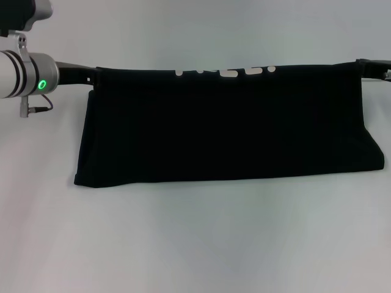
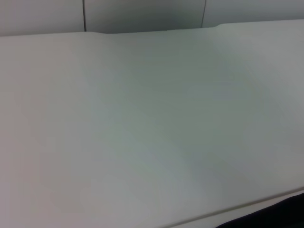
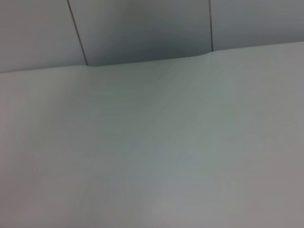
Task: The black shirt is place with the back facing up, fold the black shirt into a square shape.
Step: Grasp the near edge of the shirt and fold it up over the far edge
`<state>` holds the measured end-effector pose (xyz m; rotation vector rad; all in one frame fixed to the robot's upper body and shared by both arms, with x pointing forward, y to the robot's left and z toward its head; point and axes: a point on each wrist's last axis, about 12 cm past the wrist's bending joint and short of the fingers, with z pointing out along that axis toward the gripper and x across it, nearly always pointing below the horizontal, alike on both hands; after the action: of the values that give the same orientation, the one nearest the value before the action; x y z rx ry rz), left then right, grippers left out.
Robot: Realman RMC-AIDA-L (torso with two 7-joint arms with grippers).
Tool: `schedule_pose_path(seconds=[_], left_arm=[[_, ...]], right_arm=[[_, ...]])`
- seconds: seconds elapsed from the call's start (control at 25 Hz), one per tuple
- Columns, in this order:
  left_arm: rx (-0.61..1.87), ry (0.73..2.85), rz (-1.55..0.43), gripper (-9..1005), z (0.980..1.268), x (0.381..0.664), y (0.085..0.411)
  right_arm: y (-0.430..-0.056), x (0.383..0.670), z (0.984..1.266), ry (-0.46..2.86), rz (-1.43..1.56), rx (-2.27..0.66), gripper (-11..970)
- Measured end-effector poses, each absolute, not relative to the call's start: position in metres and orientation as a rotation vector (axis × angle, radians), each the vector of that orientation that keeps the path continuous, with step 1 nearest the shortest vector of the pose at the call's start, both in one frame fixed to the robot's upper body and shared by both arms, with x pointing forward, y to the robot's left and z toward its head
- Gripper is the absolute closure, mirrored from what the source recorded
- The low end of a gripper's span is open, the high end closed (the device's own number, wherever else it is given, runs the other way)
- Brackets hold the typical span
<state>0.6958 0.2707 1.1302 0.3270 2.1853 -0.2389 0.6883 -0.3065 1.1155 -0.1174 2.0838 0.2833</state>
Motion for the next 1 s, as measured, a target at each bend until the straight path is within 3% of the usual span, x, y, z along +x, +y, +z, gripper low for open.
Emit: schedule_pose_path(seconds=[0.84, 0.96, 1.0], left_arm=[[0.325, 2.174, -0.230, 980, 1.134, 0.699, 0.267], [0.290, 2.165, -0.201, 923, 1.133, 0.700, 0.271], [0.276, 2.161, -0.189, 904, 1.132, 0.700, 0.272]], right_arm=[[-0.308, 0.685, 1.115, 2.088, 0.309, -0.138, 833], [-0.314, 0.684, 1.116, 2.084, 0.313, -0.115, 822], [-0.316, 0.684, 1.117, 2.082, 0.313, -0.107, 778]])
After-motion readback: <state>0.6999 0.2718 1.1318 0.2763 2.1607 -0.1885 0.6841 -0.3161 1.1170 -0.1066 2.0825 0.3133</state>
